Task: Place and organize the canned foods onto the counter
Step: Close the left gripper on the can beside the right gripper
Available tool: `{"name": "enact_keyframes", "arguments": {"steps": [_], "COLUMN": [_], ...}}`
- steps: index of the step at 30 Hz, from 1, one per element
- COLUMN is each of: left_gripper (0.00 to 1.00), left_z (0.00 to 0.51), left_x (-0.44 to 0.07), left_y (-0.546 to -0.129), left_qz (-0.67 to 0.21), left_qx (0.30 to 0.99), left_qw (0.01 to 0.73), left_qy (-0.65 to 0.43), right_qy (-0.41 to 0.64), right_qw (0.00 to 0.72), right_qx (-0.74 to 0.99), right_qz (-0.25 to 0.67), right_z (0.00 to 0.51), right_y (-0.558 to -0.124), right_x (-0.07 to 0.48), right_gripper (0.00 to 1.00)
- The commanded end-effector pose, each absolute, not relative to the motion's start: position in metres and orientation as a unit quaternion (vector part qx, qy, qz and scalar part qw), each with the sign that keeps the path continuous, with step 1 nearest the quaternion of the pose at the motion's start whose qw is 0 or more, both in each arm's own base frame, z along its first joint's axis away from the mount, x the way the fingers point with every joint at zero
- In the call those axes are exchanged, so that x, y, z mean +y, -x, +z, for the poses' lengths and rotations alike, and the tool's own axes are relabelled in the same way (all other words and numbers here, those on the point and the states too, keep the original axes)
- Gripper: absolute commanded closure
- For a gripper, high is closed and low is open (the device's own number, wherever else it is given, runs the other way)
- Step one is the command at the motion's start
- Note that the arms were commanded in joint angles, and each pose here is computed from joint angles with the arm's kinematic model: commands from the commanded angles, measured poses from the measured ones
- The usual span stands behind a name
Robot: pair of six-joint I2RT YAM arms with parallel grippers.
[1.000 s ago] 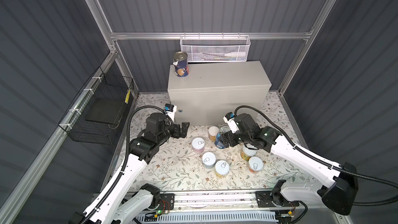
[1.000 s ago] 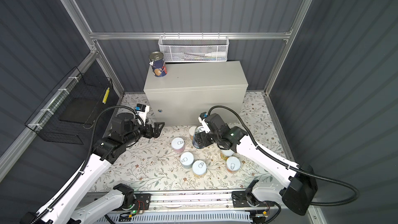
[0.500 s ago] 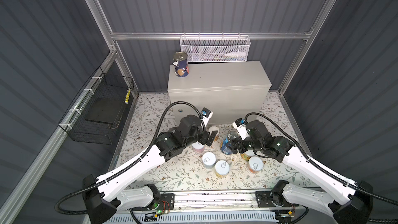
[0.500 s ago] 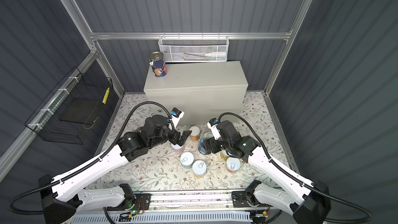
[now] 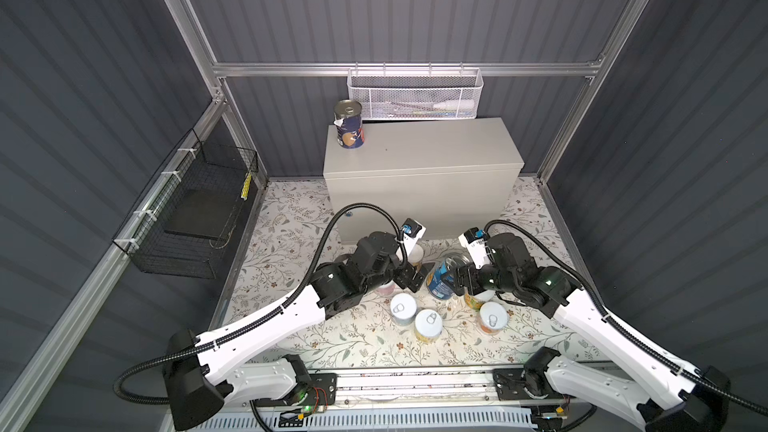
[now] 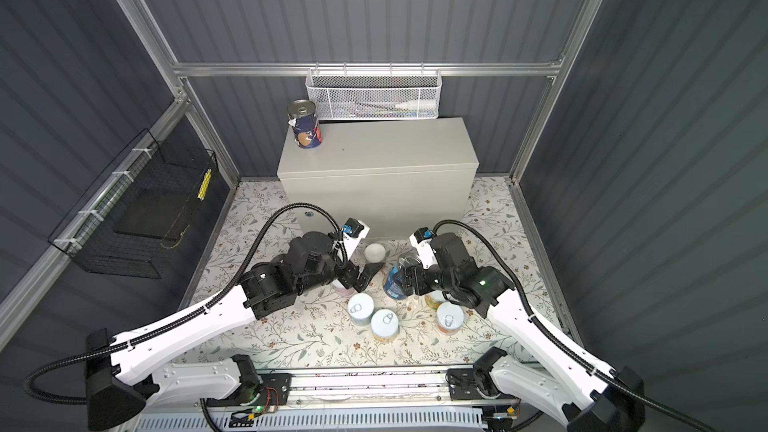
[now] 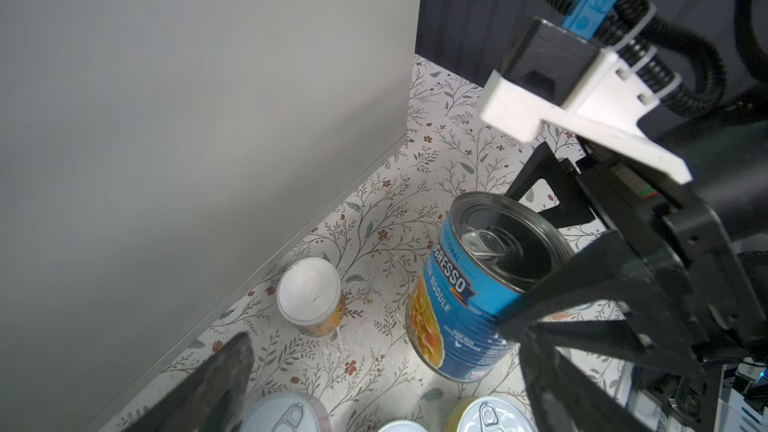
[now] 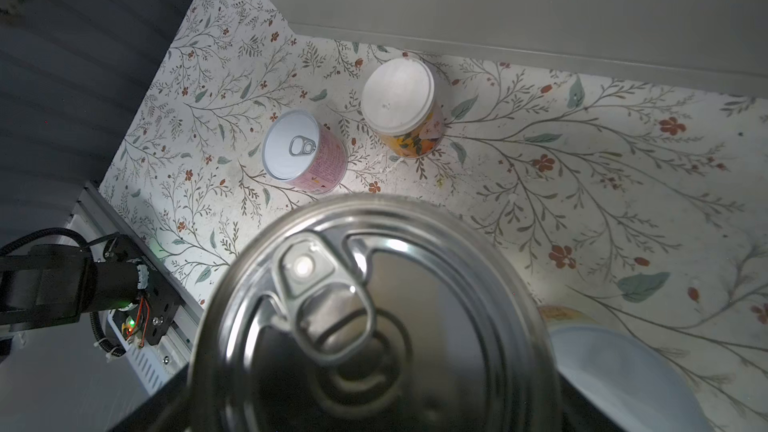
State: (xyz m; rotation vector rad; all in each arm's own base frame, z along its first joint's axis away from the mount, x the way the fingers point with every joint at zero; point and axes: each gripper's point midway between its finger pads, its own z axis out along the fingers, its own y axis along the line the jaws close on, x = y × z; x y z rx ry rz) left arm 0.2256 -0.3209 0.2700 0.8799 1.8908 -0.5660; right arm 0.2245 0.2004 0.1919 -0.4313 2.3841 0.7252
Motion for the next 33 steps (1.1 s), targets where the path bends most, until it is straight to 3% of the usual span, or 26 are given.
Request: {"name": "enact_keyframes", "arguments": {"steps": [1,14,33], "left_gripper": [0.0,0.0,0.0], "left_z": [0.265,0.252,0.229], "left_x": [-0.329,-0.372,-0.354], "left_y": [-0.223,-0.203,-0.197], "left_qz": [-0.229,-0.269,-0.246], "left_qx": [0.767,0.725,0.733], "left_qw": [0.471,0.465,0.456], "left_qy": [-0.37,-0.43,-0.44], "right_qy": [0.168,0.146,0.135], "right_qw": [0.349,0.326,0.344], "right_qx": [0.859,0.859,0.852], "right_qz": [0.334,0.368,0.371], "right_z": [0.233,0.237,0.251], "right_y": [-0.235,-0.246,-0.248], "right_x": [0.216,0.228,0.207], "right_gripper": [0.31,0.31,0.3]}}
